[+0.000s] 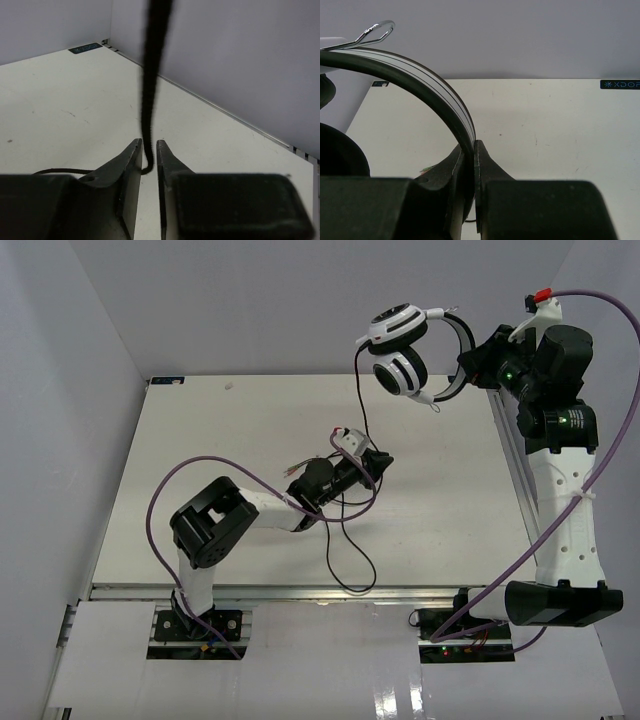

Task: Wrap the headphones

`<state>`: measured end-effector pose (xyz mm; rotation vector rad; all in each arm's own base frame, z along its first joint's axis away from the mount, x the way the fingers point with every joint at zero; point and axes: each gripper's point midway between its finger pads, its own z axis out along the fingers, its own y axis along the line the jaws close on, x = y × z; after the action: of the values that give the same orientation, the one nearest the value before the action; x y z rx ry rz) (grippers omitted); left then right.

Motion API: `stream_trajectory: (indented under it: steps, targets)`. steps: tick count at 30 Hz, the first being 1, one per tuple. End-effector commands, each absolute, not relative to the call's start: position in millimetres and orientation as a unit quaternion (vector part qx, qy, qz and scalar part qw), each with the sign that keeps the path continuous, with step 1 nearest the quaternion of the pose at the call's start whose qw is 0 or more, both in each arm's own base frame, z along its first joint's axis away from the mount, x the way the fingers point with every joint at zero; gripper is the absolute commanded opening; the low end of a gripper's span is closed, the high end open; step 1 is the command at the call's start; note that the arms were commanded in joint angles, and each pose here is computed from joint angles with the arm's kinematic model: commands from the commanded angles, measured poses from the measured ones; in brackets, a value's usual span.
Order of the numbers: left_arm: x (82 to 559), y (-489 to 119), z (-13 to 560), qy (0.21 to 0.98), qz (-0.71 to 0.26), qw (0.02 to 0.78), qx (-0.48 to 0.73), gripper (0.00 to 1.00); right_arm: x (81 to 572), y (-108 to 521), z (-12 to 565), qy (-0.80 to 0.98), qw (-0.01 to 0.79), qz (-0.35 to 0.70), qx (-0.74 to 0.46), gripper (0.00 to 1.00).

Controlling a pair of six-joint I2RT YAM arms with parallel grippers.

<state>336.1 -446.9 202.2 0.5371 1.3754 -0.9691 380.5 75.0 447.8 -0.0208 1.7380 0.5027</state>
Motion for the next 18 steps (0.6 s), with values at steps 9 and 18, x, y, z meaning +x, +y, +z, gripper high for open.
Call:
stream_trajectory:
  steps: [9, 18]
  targets:
    - [318.4, -440.4, 217.9, 0.588, -0.443, 0.632, 0.242, 0.0, 363.4, 71.9, 497.6, 0.701, 0.68, 0.214, -0.024, 0.08]
    - [247.1, -431.5, 181.3, 0.704, -0.454, 0.457, 0.3, 0.0, 355.0, 61.7, 504.4, 0.684, 0.702, 0.199, 0.006, 0.08]
